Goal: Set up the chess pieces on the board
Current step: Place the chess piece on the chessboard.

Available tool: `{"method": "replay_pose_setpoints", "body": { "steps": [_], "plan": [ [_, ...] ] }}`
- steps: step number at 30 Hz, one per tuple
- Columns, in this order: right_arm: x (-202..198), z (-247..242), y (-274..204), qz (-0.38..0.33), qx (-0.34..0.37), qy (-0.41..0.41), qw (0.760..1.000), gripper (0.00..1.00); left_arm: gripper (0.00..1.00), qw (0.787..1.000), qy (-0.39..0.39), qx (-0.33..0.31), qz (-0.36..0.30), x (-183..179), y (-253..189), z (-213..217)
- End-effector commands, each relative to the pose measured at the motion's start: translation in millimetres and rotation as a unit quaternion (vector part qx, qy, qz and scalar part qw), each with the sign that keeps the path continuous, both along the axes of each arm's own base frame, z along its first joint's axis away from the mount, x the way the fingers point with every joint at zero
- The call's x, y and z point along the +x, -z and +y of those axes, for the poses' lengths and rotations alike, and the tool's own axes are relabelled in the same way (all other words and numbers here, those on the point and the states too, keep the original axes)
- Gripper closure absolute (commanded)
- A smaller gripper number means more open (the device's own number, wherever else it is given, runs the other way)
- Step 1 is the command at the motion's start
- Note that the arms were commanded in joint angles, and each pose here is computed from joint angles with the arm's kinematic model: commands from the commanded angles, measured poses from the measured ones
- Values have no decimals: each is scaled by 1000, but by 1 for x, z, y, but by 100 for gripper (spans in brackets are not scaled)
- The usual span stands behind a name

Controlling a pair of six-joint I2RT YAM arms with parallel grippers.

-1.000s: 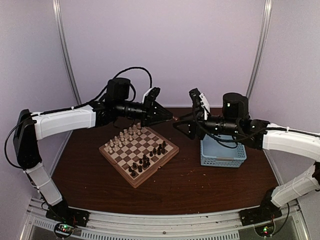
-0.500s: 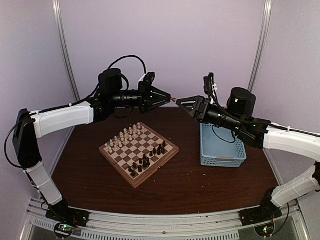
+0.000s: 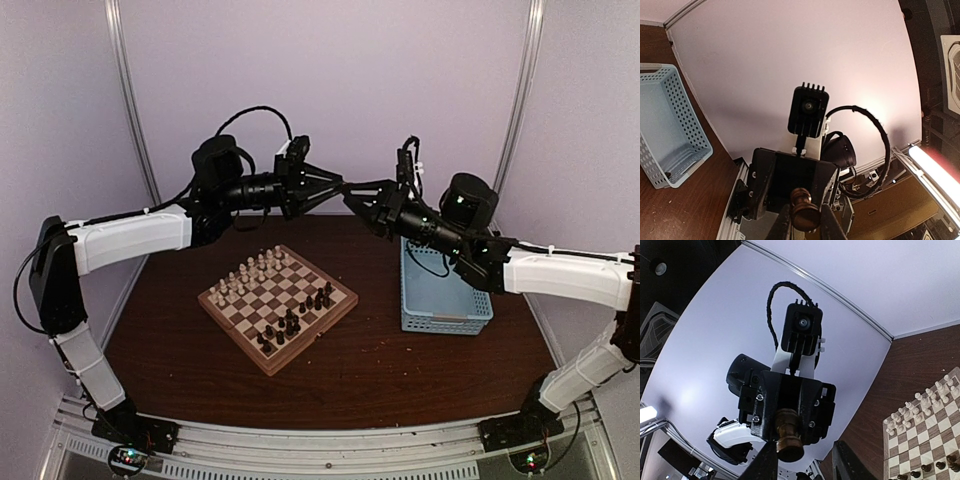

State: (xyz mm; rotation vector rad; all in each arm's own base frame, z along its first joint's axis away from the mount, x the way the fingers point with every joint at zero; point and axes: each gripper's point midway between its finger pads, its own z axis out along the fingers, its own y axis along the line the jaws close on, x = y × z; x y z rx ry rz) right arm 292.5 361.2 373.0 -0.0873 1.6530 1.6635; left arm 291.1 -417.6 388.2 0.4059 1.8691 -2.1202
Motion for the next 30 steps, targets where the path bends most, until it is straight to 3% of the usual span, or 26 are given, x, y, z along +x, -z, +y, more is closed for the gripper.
{"method": "replay_pose_setpoints", "body": {
  "steps": [1, 5, 8, 12, 21, 24, 30],
  "plan": [
    [-6, -6, -34, -33, 43, -6, 998, 60, 86, 1000, 4, -17, -18, -2, -8, 3],
    [-9, -9, -41, -43, 54, -6, 998, 53, 85, 1000, 4, -17, -17, -2, -7, 3],
    [-9, -9, -41, -42, 52, -8, 998, 64, 85, 1000, 5, -17, -18, -2, -7, 3],
    [-10, -9, -42, -42, 53, -9, 998, 70, 86, 1000, 5, -15, -17, -2, -5, 3],
    [-11, -13, -42, -45, 54, -4, 998, 73, 85, 1000, 5, -15, -16, -1, -3, 2],
    [-10, -13, -42, -44, 53, -3, 998, 78, 85, 1000, 5, -15, -16, -1, -3, 2],
    [-10, -16, -43, -48, 59, 2, 997, 74, 85, 1000, 5, -17, -18, -2, -4, 3]
  ]
}}
